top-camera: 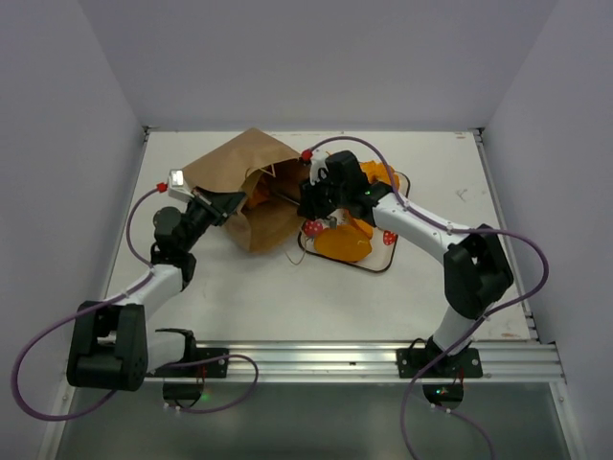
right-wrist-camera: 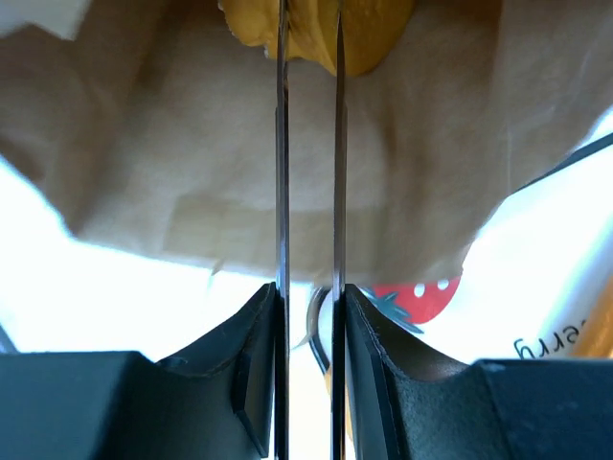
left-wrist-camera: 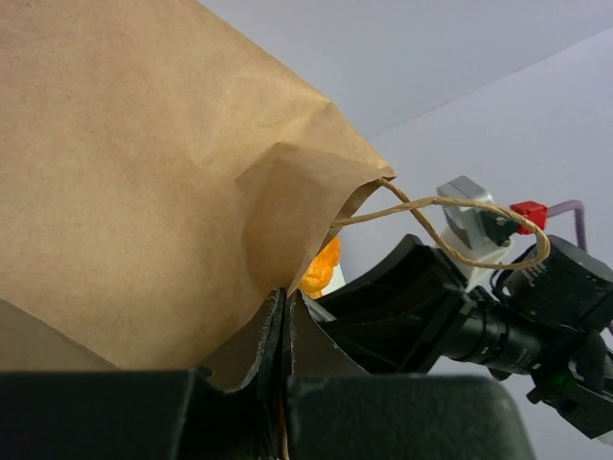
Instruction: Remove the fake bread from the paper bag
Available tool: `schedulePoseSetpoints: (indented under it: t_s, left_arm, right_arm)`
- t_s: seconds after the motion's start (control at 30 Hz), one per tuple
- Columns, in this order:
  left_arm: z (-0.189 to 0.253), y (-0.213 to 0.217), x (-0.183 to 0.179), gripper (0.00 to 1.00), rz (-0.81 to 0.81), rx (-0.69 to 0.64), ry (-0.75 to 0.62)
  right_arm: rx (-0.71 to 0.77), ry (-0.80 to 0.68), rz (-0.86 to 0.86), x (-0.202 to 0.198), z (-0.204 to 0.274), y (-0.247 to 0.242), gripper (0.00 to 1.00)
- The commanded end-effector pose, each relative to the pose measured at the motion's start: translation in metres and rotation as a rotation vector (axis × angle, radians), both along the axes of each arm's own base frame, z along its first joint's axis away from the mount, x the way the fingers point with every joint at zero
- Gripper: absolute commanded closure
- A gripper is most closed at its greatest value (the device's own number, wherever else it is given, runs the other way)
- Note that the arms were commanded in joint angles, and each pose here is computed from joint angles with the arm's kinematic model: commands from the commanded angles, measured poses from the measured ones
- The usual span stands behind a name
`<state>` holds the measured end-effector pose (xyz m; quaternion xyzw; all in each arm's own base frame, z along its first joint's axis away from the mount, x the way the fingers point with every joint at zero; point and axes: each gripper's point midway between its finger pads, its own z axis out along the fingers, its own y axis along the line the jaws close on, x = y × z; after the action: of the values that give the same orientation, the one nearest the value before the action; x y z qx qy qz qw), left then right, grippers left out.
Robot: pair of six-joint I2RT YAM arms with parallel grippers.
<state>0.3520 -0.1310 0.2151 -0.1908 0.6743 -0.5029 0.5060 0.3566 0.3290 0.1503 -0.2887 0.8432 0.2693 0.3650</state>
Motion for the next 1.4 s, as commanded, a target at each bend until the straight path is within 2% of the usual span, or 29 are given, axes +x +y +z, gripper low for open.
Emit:
schedulePoseSetpoints:
  t_s: [0.0, 0.5, 0.9, 1.37]
  left_arm:
    - [0.009, 0.009, 0.01, 0.98, 0.043, 0.028, -0.06]
    - [0.014, 0.012, 0.026, 0.98, 0.054, 0.035, -0.071]
    - [0.014, 0.016, 0.03, 0.98, 0.064, 0.037, -0.07]
    - [0.012, 0.017, 0.041, 0.98, 0.068, 0.044, -0.063]
  right_arm:
    - [0.096, -0.082, 0.04, -0.006, 0.049, 0.003, 1.0]
    - [0.126, -0.015, 0.068, -0.022, 0.053, -0.011, 1.0]
    - [0.168, -0.006, 0.037, -0.022, 0.066, -0.042, 1.0]
    - [0.217, 0.028, 0.056, -0.038, 0.074, -0.049, 1.0]
